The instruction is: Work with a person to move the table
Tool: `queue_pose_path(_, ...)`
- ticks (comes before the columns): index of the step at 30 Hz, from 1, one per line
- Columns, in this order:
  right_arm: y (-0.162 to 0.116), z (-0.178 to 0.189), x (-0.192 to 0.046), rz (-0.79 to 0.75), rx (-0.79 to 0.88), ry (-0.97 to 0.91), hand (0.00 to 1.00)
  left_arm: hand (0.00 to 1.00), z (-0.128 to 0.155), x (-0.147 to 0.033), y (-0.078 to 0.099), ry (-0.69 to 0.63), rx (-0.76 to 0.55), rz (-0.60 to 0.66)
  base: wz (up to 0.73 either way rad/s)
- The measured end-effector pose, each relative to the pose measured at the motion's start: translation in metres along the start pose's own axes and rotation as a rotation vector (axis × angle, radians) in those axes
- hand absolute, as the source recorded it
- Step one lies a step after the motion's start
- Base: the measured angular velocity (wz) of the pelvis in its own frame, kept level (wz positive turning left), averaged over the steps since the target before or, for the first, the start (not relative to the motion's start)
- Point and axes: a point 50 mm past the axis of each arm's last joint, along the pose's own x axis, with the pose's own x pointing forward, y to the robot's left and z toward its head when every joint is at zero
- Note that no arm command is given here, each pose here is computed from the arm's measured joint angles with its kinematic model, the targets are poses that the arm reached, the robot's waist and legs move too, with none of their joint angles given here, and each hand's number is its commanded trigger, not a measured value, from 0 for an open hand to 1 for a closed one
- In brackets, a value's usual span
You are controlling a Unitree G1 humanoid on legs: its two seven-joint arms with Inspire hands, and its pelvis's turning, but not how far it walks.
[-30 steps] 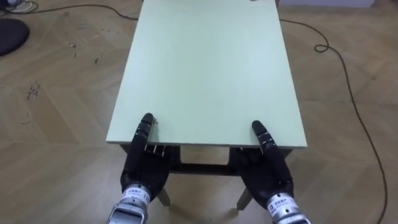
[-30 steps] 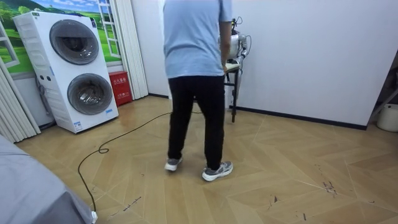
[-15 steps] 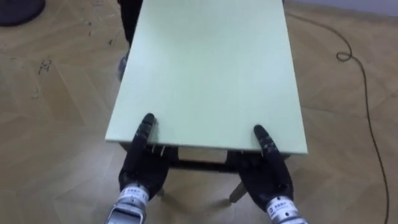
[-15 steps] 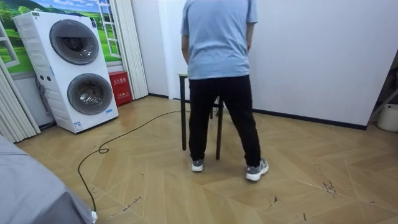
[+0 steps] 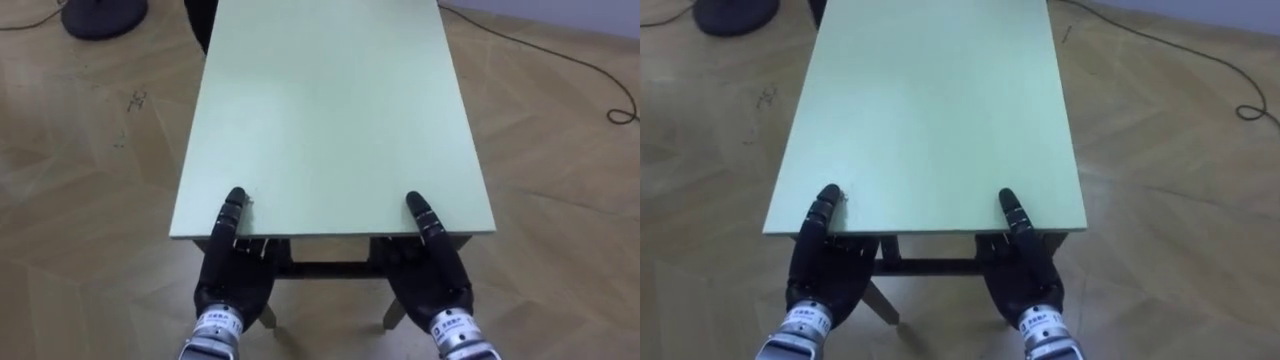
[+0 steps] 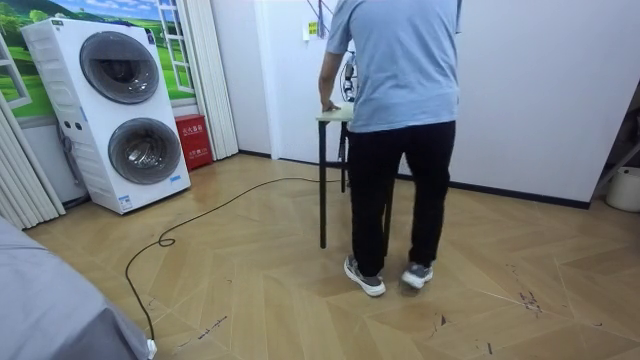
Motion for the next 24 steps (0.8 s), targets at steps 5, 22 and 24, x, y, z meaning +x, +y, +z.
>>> queue_pose_path(5,0.002,-0.001,0.002,0.001,0.0,0.006,1.0,1.0,-0.002,-0.001,0.001,-0.004,-0.017,0.009,0.18)
queue_pose_path(22,-0.009,-0.005,-0.009,-0.052,0.025,-0.008,1.0,1.0,-0.005,0.0,0.004,0.013,0.027,0.019,0.51)
queue_pose_path(24,-0.009,-0.006,-0.009,-0.051,0.025,-0.008,1.0,1.0,-0.004,0.0,0.005,0.016,0.028,0.02,0.09)
